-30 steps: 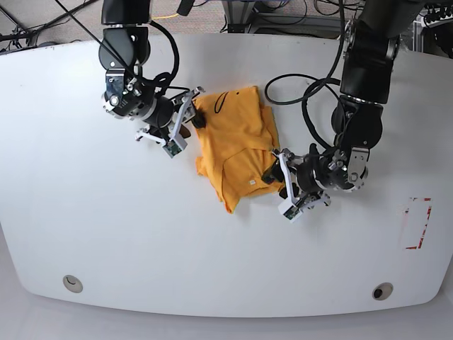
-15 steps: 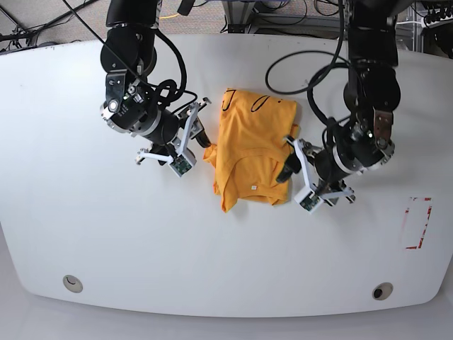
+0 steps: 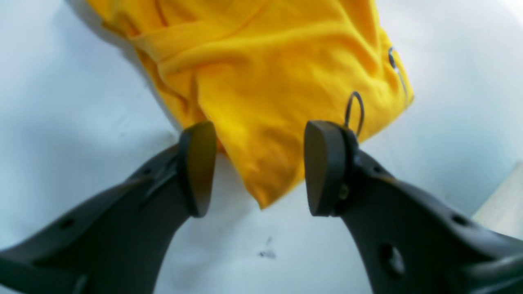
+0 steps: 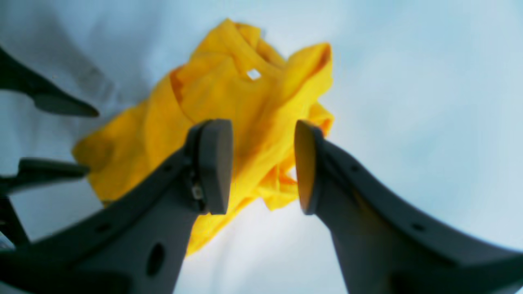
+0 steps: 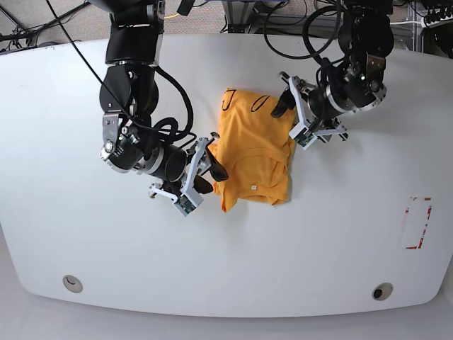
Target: Fold the T-shirt properly
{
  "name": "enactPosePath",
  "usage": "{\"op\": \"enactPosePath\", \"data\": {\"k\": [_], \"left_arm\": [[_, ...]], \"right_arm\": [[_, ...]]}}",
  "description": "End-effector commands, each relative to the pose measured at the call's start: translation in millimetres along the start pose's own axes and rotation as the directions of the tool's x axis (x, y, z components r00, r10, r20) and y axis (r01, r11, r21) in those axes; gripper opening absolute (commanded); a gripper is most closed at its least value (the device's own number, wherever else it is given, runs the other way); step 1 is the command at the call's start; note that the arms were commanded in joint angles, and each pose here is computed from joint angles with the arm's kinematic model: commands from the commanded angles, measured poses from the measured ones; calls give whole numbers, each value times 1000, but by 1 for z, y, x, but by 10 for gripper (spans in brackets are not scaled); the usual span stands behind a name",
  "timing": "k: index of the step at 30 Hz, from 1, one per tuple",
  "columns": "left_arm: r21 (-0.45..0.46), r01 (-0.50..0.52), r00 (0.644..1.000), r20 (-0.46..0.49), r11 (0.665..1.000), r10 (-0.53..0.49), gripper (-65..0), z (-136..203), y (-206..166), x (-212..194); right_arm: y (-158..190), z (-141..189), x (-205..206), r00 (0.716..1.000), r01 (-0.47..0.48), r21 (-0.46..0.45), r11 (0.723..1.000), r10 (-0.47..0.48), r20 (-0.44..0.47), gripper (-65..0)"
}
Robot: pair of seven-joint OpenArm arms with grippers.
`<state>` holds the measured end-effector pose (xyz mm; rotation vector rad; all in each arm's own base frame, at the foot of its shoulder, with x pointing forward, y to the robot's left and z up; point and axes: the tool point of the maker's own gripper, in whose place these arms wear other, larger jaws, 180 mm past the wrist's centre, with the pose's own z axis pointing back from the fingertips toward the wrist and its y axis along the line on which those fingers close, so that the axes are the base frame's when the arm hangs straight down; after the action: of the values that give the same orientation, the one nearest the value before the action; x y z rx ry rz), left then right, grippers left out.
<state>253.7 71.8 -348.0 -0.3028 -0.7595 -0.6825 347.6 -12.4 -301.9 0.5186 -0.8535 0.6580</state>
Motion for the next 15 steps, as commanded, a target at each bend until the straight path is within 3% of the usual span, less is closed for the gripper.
{"op": "enactPosePath", "data": {"k": [1, 6, 10, 15], "left_arm": [[4, -4, 1000, 20, 1000, 4, -338, 5, -1, 2], [-4, -13, 1000, 8, 1000, 13, -338, 5, -5, -5], [-17, -54, 999, 8, 998, 54, -338, -4, -7, -8], [-34, -107, 994, -33, 994, 106, -338, -21, -2, -24]], "right_arm": [[7, -12, 19, 998, 25, 61, 998, -29, 54, -412], [21, -35, 3, 999, 48, 134, 990, -46, -19, -412], [33, -58, -9, 998, 64, 180, 982, -62, -18, -412], [2, -74, -28, 995, 88, 121, 989, -81, -60, -412]]}}
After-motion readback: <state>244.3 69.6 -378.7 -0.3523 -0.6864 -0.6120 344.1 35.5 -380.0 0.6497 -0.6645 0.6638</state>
